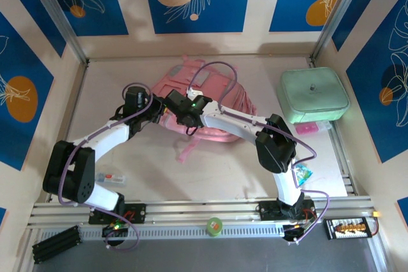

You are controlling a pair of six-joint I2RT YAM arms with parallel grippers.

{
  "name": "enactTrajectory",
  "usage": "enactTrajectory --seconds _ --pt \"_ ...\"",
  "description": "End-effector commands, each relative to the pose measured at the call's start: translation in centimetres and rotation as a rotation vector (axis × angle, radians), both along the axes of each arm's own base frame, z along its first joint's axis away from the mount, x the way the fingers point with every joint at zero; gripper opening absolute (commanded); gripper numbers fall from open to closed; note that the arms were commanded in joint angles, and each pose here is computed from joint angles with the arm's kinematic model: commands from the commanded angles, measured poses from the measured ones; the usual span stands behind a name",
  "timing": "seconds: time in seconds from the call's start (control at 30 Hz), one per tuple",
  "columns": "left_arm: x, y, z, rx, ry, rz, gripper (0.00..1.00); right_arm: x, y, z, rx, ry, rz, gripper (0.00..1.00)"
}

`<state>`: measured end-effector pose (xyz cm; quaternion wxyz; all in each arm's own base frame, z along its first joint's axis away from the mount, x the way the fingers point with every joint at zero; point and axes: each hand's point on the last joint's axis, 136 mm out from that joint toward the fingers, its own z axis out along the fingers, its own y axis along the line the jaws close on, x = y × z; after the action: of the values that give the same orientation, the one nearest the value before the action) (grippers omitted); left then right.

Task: Pack the student bag
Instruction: Zip the student bag at the center of the table.

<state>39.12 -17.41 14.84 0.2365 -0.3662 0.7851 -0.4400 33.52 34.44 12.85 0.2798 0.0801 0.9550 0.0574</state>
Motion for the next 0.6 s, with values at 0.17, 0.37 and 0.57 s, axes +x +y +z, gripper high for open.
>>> enactTrajectory --seconds 0.17,0.37,0.57 --pt "0.4 -0.5 1.8 -0.021 -0.053 -0.049 0.0 -0.7 -5.8 -0.1 -0.093 -0.028 -0.033 0.18" --pt "0.6 -0.2 2.0 -0.006 -0.062 -0.048 0.0 -1.9 -7.5 -0.7 -0.046 0.01 -0.008 0.18" --pt "0.7 -0.4 2.1 -0.013 -0.064 -0.058 0.0 -1.4 -5.1 0.1 -0.028 0.004 0.109 0.23"
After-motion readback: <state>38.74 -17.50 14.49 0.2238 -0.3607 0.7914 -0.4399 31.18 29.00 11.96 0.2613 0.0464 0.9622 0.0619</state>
